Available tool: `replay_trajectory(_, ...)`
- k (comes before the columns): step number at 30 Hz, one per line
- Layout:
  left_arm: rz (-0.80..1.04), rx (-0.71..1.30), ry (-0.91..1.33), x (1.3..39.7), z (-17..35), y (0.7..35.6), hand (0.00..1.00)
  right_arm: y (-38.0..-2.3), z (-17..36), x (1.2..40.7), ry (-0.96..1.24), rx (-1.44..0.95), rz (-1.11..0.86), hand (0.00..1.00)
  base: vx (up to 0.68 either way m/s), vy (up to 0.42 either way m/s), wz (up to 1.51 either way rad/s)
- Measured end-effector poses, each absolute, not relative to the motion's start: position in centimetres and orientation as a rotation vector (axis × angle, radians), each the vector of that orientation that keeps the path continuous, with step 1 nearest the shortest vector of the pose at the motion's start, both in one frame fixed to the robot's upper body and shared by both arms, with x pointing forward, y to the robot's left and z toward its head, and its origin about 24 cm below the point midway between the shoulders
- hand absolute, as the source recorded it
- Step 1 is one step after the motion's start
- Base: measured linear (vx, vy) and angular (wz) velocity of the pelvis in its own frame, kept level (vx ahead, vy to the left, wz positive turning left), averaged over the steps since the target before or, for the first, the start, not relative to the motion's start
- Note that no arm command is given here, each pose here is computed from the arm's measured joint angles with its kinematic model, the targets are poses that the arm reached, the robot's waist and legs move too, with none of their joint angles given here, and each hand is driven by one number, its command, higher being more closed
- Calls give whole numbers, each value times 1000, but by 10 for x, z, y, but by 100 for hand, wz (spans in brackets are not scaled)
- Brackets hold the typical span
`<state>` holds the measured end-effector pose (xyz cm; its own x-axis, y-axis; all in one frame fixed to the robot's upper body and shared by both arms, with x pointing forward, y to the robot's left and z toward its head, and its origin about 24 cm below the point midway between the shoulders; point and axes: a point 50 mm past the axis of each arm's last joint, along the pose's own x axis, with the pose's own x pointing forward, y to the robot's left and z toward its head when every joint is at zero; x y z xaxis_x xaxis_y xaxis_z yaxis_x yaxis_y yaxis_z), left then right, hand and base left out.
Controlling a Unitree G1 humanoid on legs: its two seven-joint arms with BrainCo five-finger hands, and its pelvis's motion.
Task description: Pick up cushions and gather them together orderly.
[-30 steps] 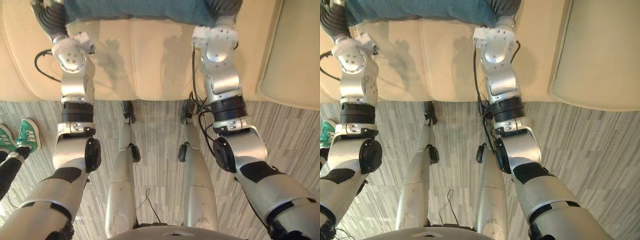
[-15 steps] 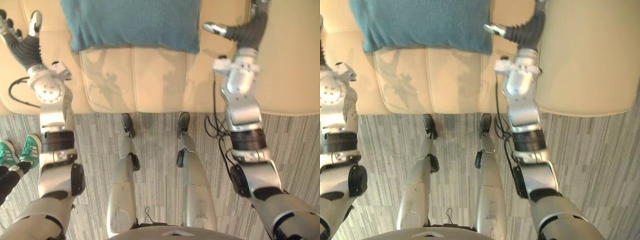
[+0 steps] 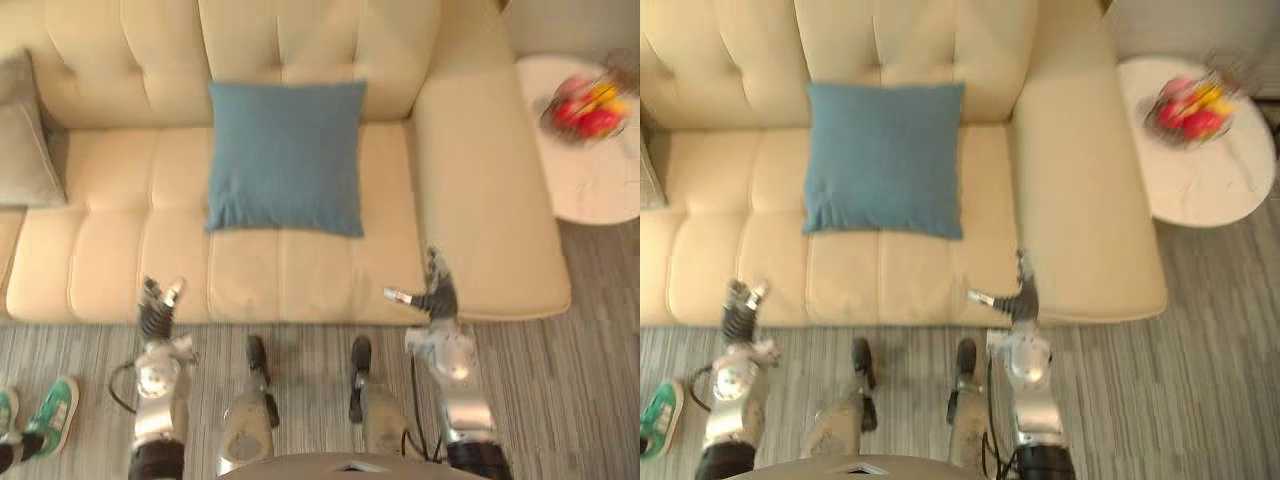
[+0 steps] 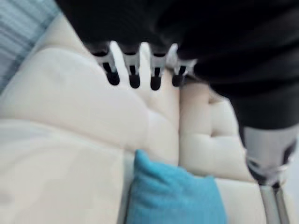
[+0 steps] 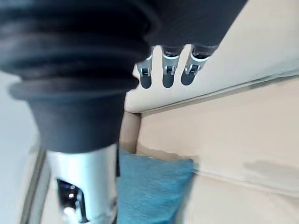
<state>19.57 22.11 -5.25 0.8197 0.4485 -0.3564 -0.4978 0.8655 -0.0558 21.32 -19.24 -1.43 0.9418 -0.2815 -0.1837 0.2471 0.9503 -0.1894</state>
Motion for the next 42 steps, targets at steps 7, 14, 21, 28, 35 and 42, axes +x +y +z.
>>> replay_trajectory(7,394,-84,846,127,-136,192,0,-201,-129,123,842,-65,-340,0,52,20,-3)
replay_trajectory(14,395,-35,1045,86,-157,195,0,-212,-149,88,1004,37,-469,0,19,4,-2)
replay_trajectory(21,375,-7,1079,83,-160,196,0,-216,-154,86,1042,55,-472,0,12,1,-2)
replay_trajectory(28,375,-2,1089,81,-161,198,0,-217,-156,85,1064,52,-469,0,27,8,-12)
replay_trajectory(35,376,-2,1090,81,-161,198,0,-218,-156,87,1070,49,-470,0,17,2,-3)
replay_trajectory(42,376,-1,1092,81,-161,198,0,-218,-157,85,1082,50,-470,0,-5,-2,0)
